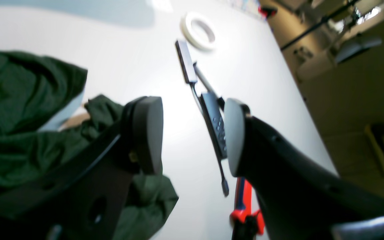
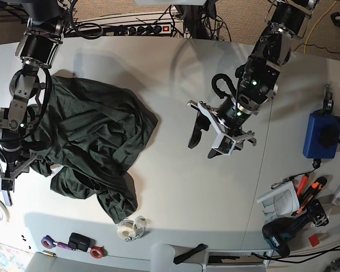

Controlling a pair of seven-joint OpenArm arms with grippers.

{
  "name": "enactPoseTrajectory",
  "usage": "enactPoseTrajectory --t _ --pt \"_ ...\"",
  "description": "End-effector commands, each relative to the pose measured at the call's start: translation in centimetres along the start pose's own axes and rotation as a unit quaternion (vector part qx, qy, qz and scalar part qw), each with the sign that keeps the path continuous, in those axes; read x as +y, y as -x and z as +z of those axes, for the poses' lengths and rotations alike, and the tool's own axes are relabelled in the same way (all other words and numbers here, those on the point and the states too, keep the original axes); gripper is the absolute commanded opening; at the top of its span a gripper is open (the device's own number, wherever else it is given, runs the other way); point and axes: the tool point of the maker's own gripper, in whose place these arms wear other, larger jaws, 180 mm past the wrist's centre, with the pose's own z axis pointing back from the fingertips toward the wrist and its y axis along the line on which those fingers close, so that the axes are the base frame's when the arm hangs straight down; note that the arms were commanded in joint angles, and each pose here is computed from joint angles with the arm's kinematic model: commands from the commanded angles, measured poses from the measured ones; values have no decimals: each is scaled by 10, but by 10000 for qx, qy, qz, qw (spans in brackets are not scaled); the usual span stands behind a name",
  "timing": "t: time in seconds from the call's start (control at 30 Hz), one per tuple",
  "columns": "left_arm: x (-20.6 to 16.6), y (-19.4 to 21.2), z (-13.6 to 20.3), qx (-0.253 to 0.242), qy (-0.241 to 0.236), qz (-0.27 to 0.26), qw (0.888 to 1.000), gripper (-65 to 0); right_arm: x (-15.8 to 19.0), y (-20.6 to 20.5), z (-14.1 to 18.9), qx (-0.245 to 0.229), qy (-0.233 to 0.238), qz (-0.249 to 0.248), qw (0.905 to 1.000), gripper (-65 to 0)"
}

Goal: Layout the t-shirt on the table in an organized manner, then fold the t-shirt properly
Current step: 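Drag the t-shirt with the right gripper to spread it out, then reach the left gripper down toward the middle of the t-shirt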

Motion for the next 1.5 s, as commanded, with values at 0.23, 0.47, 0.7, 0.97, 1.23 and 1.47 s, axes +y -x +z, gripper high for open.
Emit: enactPoseTrajectory --t 0.23,0.47,0.7,0.97,1.23,1.47 --pt "2 -17 0 -264 -7 -73 9996 -315 52 37 14 219 -1281 -28 9915 -358" --pt "2 -17 0 -276 -12 -65 9996 -315 109 100 51 843 -2584 -161 9622 -368" --pt "3 -17 0 -278 -23 -56 9996 -315 153 125 74 988 -2995 -445 9479 -419" --pt "-4 -5 5 -234 6 64 9997 -315 112 161 38 1473 -1858 110 9714 -469" --pt "-23 2 10 -275 389 278 9985 -315 81 219 30 2560 -1344 384 9565 -469" --pt "-59 -9 -22 50 1020 1090 9888 -315 85 224 33 2617 -1395 398 9542 -469"
